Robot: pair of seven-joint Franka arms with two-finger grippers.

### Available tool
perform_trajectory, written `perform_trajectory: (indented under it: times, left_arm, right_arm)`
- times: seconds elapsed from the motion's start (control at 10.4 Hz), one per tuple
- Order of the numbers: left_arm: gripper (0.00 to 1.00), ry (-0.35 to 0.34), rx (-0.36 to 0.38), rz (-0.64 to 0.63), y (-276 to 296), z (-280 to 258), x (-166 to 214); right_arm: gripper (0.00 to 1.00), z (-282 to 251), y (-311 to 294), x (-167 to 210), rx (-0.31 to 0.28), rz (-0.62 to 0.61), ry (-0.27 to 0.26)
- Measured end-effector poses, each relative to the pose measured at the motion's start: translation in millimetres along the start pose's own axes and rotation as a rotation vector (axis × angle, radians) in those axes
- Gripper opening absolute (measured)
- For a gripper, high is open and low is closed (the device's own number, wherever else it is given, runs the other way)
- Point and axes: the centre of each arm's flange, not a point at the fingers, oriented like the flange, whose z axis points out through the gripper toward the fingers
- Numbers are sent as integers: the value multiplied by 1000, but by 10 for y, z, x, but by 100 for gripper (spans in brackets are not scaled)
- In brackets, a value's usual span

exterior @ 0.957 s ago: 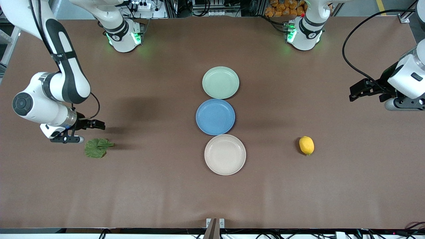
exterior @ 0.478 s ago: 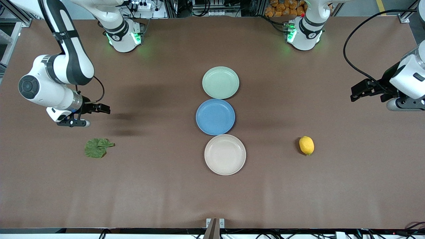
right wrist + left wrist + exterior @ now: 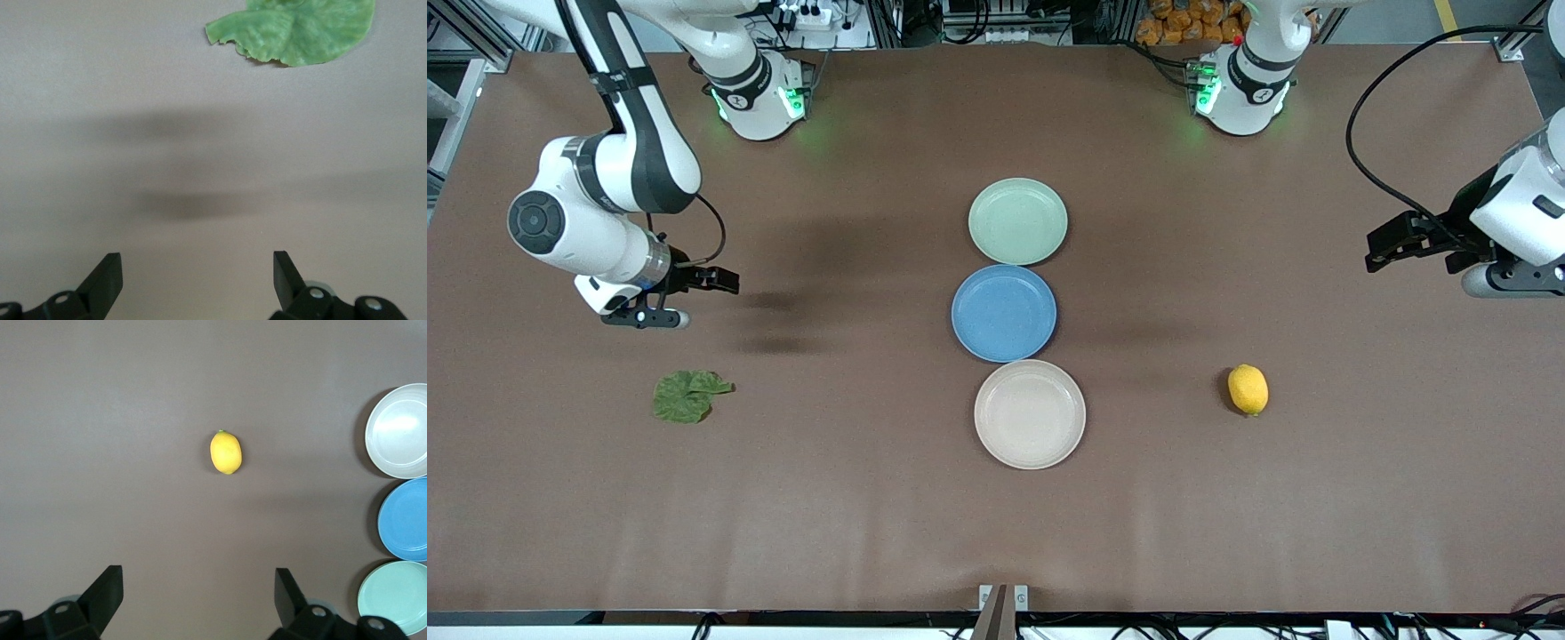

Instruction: Pick lemon and lettuce from plates

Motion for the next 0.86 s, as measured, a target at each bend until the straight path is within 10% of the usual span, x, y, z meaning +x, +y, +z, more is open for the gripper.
perform_trajectory:
  times: [0.86]
  left_arm:
    - [100,0,0,0,-1,1,0]
  right_arm:
    - [100,-1440,184,188,5,26,166]
